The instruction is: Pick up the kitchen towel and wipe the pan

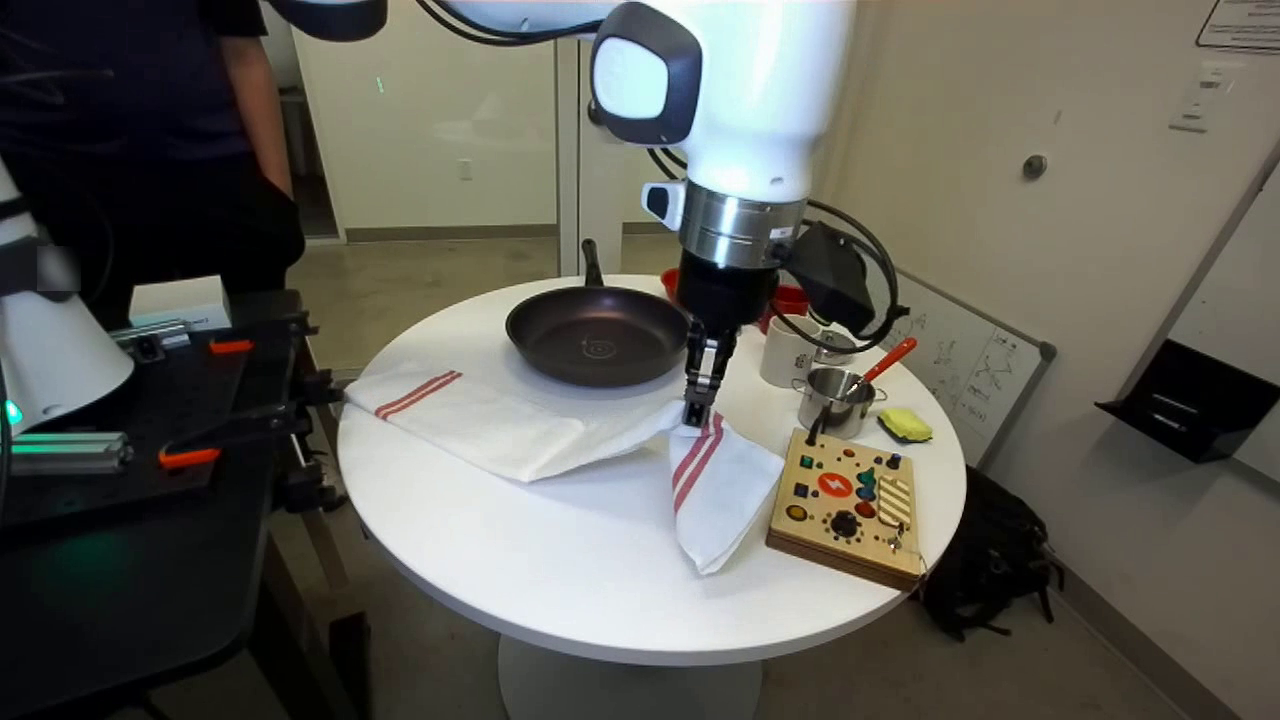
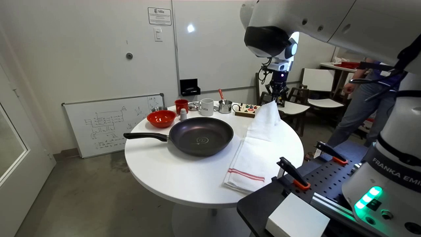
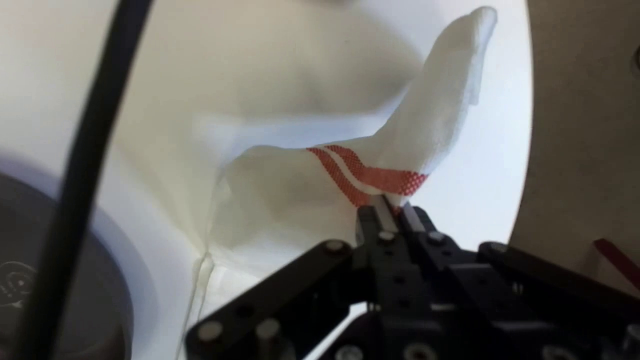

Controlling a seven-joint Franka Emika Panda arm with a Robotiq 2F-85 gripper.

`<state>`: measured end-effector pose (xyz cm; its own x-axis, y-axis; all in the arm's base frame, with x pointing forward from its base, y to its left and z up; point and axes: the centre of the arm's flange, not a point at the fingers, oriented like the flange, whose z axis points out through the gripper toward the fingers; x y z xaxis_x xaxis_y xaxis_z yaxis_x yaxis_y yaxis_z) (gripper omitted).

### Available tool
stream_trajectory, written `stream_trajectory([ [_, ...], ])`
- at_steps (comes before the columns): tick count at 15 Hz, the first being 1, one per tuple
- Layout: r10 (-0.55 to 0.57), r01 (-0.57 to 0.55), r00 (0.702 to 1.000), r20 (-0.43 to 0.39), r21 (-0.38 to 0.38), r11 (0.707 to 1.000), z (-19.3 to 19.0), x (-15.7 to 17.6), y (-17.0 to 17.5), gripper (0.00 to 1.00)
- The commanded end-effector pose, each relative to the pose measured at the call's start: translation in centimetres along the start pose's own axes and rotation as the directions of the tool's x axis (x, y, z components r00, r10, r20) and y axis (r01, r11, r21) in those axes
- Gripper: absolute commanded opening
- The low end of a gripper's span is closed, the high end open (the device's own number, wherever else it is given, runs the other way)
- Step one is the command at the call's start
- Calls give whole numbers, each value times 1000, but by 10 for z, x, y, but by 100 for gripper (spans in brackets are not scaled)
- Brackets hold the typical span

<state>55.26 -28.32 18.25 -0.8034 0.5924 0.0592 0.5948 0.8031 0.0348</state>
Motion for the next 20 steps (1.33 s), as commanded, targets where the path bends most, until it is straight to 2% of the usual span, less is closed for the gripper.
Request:
stream_trajectory([
  [1,52,-51,998,-25,57,997,-14,-13,15,4],
  [3,3,-3,996,-85,-2,1000,-10,-11,15,4],
  [5,-10,7,993,-121,-23,1000,-6,-12,24,4],
  [12,-1,5,992,-126,30,1000,-20,-1,33,3],
  [15,-32,25,983,-180,-39,999,-32,4,36,3],
  [20,-6,-14,967,-253,-78,997,-47,15,35,2],
])
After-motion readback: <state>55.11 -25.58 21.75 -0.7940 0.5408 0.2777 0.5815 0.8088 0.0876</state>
